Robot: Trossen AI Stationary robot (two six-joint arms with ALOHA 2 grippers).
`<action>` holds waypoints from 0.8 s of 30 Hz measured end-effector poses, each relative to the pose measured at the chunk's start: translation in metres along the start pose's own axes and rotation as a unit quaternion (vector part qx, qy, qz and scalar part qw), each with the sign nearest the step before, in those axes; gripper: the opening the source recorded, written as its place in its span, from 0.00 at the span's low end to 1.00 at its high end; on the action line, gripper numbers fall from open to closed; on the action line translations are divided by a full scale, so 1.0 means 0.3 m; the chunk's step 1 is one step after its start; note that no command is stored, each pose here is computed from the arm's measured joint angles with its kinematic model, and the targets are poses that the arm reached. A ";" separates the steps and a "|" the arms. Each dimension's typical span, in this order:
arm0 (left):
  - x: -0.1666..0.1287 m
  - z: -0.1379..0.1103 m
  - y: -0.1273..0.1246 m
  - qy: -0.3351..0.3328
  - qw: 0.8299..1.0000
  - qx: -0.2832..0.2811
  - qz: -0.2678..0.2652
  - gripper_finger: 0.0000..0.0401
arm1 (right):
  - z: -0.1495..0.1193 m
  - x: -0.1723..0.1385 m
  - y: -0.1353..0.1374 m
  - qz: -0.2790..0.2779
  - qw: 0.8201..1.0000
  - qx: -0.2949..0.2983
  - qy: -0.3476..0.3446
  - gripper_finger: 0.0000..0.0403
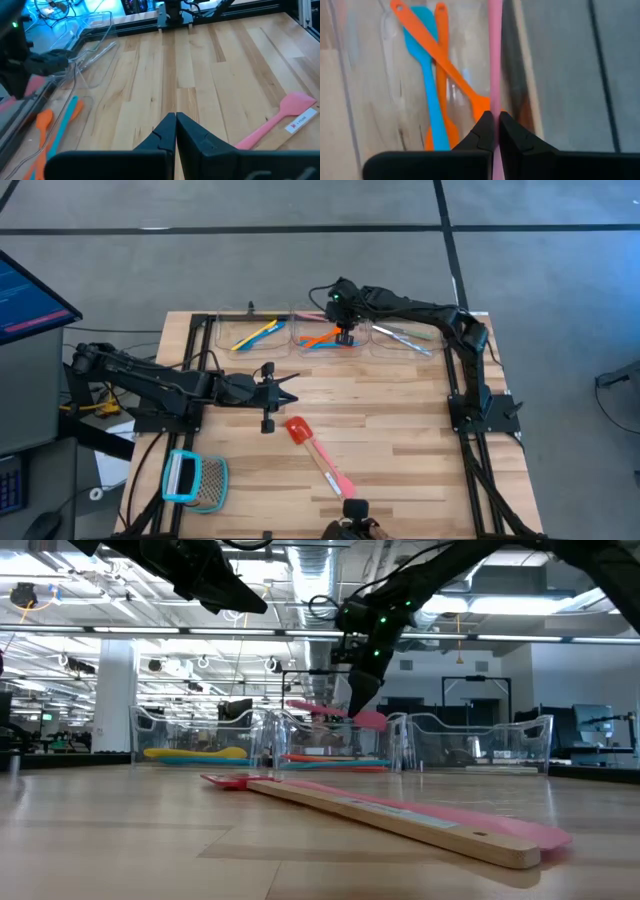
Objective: Pick & Place Kitchen Items
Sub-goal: Put the pink spatula into the middle transparent bin
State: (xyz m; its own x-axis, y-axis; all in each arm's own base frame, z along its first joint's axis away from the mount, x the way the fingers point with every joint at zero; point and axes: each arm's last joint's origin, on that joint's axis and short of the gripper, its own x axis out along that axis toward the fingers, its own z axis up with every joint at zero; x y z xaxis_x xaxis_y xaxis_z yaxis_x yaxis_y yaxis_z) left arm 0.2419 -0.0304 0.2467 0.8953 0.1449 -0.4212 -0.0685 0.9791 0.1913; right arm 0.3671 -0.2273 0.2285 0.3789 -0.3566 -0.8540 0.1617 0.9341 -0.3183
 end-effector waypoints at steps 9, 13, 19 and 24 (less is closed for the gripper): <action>0.001 0.000 0.003 0.000 1.000 -0.001 0.002 0.01 | -0.003 0.115 -0.007 0.030 0.998 0.005 0.053 0.00; 0.001 0.000 0.003 0.000 1.000 -0.001 0.002 0.01 | -0.026 0.160 0.001 0.046 0.996 0.006 0.076 0.00; 0.001 0.000 0.003 0.000 1.000 -0.001 0.002 0.01 | -0.051 0.204 0.009 0.066 0.993 0.013 0.100 0.00; 0.001 0.000 0.003 0.000 1.000 -0.001 0.002 0.01 | -0.056 0.203 0.005 0.067 0.992 0.015 0.103 0.00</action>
State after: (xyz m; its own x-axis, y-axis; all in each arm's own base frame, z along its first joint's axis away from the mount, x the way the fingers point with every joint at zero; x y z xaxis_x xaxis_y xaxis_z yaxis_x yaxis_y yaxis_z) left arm 0.2421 -0.0294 0.2468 0.8951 0.1481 -0.4206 -0.0724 0.9790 0.1906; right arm 0.3752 -0.2473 0.1692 0.2052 -0.2145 -0.9549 0.1500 0.9711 -0.1859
